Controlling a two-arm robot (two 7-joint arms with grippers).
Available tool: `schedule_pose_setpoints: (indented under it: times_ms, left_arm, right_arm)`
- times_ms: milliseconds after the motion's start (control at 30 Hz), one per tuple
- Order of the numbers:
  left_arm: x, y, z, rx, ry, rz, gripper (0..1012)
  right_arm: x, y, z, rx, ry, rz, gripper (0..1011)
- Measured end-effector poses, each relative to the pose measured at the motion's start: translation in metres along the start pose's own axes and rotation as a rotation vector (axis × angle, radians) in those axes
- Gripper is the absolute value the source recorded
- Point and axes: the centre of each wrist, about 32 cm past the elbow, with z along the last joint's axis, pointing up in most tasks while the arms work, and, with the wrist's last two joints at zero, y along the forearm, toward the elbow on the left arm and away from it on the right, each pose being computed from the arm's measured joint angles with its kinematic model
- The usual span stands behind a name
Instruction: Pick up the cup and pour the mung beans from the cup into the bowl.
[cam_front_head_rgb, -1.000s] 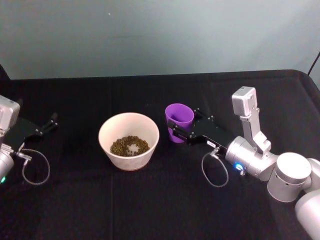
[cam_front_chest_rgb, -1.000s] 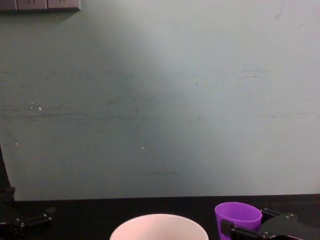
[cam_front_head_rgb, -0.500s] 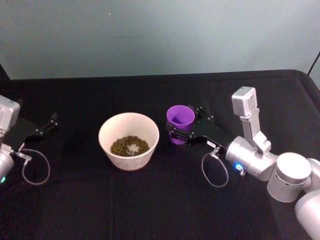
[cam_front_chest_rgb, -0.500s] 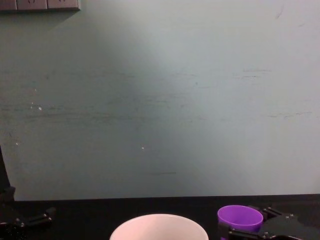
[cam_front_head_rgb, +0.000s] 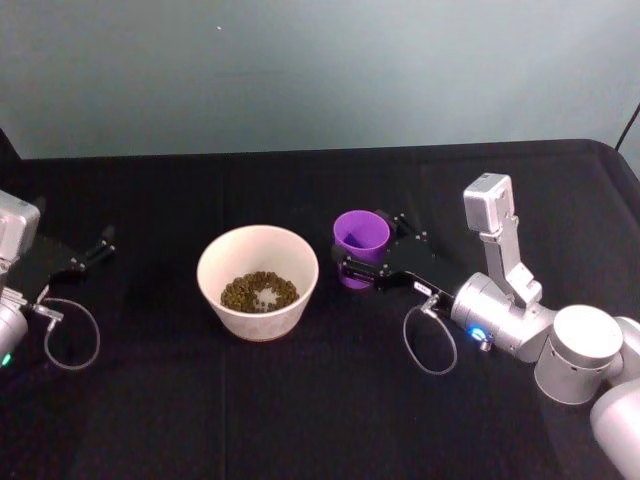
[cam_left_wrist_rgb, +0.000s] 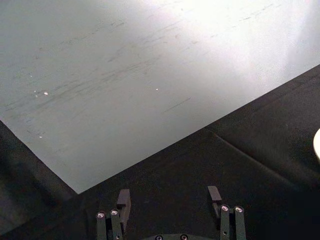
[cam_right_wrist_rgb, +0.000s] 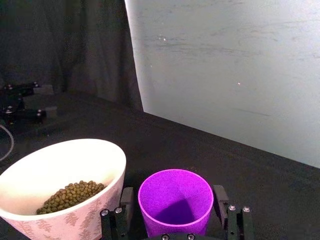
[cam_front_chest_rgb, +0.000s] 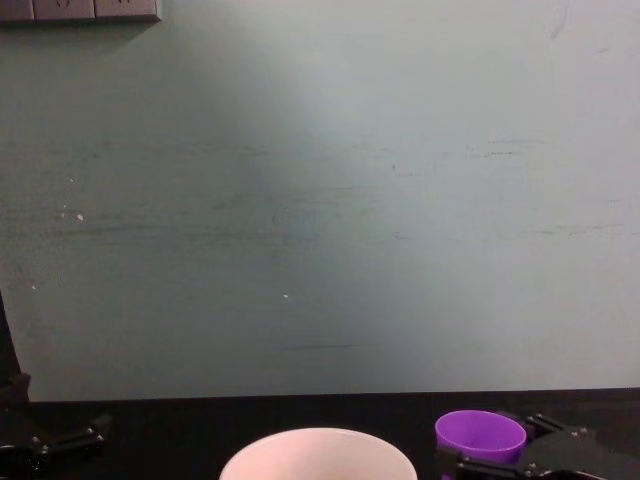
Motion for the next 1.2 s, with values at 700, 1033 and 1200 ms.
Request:
schedule_pose_setpoints:
  times_ms: [700,1033,1200]
  left_arm:
    - [0.0000,0.0000,0.0000,0.000,0.000,0.000,1000]
    - [0.0000,0.0000,0.0000,0.000,0.000,0.000,1000]
    - [0.0000,0.0000,0.0000,0.000,0.000,0.000,1000]
  right_arm:
    - [-0.003,-0.017,0.031,0.153,-0.004,-0.097,1003]
    - [-0.003,-0.025,0.025,0.171,-0.028,-0.403,1003]
    - [0.001,-0.025,0.019,0.150,-0.047,-0.488,1003]
